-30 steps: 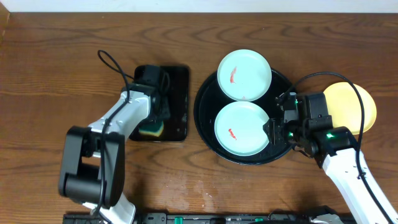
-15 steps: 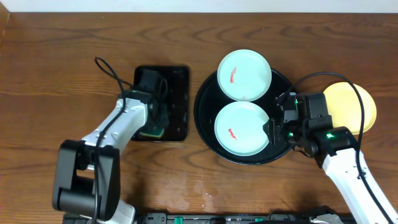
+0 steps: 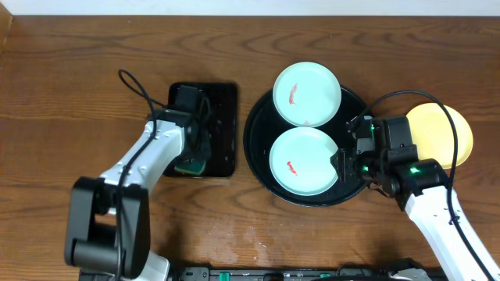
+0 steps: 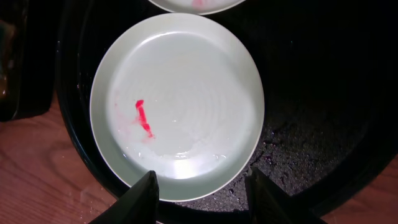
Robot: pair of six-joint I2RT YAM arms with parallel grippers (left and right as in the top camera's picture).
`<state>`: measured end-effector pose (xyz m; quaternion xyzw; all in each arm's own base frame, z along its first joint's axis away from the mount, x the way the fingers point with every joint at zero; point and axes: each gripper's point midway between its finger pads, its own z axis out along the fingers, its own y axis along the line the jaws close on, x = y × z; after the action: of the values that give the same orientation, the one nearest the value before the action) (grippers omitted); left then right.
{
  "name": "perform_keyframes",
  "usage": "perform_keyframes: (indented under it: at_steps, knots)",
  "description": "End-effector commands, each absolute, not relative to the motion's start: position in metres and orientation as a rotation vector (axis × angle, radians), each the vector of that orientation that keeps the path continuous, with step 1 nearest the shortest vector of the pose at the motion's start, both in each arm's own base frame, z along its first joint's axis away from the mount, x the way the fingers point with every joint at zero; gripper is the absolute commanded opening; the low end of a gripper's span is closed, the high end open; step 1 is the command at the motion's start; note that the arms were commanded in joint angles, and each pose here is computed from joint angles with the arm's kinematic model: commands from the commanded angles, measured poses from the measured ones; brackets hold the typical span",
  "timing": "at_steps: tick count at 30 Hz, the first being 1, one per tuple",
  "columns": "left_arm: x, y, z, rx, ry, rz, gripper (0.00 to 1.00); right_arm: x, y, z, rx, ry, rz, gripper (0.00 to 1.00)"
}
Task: Clean dirty plates on tray and stack at the side
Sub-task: 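Pick up the sponge again with the left gripper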
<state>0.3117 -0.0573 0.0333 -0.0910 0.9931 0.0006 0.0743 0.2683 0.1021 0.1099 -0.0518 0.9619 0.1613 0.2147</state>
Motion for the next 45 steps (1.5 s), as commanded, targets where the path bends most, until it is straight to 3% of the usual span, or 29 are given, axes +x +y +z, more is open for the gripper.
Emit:
perform_keyframes:
  at_steps: [1,10,13,17,19,26,29,33,38,40,41,43,45]
  knots:
    - [0.325,-0.061,0.057,-0.276,2.904,-0.036,0.47,0.269,0.103,0.114,-0.153,2.655,0.461,0.44]
    - [0.313,-0.047,0.021,-0.287,2.954,0.093,0.44,0.269,0.103,0.114,-0.154,2.655,0.461,0.45]
    - [0.308,-0.048,0.003,-0.287,2.996,0.087,0.33,0.269,0.104,0.114,-0.154,2.652,0.461,0.45]
    - [0.304,-0.059,-0.005,-0.284,3.038,0.0,0.08,0.275,0.098,0.115,-0.144,2.634,0.411,0.47]
    - [0.306,-0.063,0.0,-0.282,3.034,-0.032,0.07,0.279,0.095,0.114,-0.136,2.627,0.38,0.47]
    - [0.326,-0.067,0.06,-0.273,2.944,-0.07,0.08,0.298,0.097,0.094,-0.128,2.644,0.368,0.29]
    - [0.331,-0.069,0.091,-0.267,2.884,-0.099,0.07,0.305,0.099,0.076,-0.126,2.68,0.363,0.29]
    - [0.328,-0.08,0.122,-0.244,2.816,-0.223,0.07,0.304,0.09,0.041,-0.105,2.78,0.281,0.42]
    - [0.325,-0.078,0.133,-0.217,2.79,-0.216,0.08,0.302,0.084,0.019,-0.105,2.842,0.226,0.42]
    - [0.325,-0.07,0.129,-0.229,2.796,-0.149,0.27,0.303,0.084,0.018,-0.11,2.839,0.226,0.42]
    - [0.325,-0.067,0.125,-0.234,2.802,-0.12,0.31,0.304,0.085,0.018,-0.11,2.837,0.226,0.42]
    - [0.323,-0.061,0.111,-0.245,2.829,-0.062,0.38,0.304,0.084,0.019,-0.11,2.836,0.226,0.42]
    - [0.322,-0.06,0.097,-0.247,2.86,-0.05,0.38,0.303,0.084,0.018,-0.135,2.836,0.221,0.42]
